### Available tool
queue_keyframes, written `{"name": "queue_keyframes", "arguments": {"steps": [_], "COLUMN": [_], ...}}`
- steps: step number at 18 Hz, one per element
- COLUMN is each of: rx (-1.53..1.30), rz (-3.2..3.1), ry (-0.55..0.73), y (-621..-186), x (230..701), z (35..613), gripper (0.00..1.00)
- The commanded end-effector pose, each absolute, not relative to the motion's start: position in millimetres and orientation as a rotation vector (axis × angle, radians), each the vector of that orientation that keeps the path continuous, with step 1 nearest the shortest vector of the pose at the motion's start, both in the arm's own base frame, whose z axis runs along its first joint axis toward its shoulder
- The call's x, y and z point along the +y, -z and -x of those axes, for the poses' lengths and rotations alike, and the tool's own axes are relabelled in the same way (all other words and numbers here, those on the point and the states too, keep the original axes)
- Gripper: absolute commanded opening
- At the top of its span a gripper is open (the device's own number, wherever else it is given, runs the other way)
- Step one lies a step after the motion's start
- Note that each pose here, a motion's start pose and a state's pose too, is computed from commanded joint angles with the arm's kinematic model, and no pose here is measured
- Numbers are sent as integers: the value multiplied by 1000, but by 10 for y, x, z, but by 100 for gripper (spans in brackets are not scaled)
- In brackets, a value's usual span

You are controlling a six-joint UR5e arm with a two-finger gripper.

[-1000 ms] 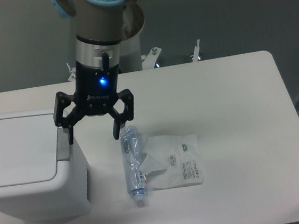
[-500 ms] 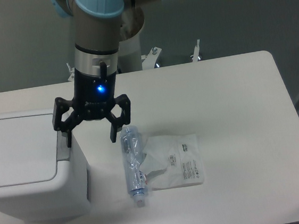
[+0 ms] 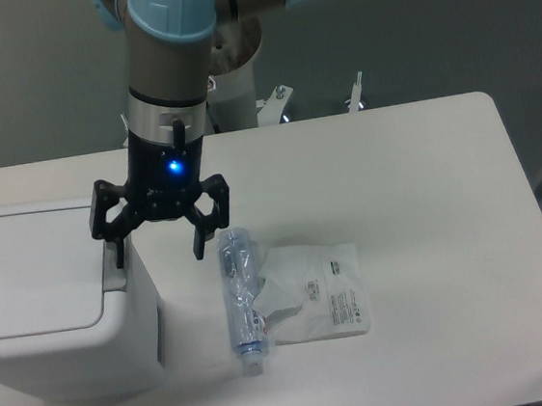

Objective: Open the trash can
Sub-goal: 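Push the lid edge down with the gripper to tip the lid open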

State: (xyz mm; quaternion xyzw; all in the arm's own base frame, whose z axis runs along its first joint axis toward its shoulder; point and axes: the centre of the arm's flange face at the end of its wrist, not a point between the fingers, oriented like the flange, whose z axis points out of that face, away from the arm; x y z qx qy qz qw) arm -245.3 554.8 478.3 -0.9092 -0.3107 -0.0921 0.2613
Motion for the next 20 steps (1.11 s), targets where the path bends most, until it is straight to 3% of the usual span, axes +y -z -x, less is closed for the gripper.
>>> {"name": "queue_keyframes", "arguments": {"steps": [20], "rx": [-843], "rz": [2469], "ry": [212], "y": [-4779], "x": [5556], "z": [2494], "gripper": [100]}}
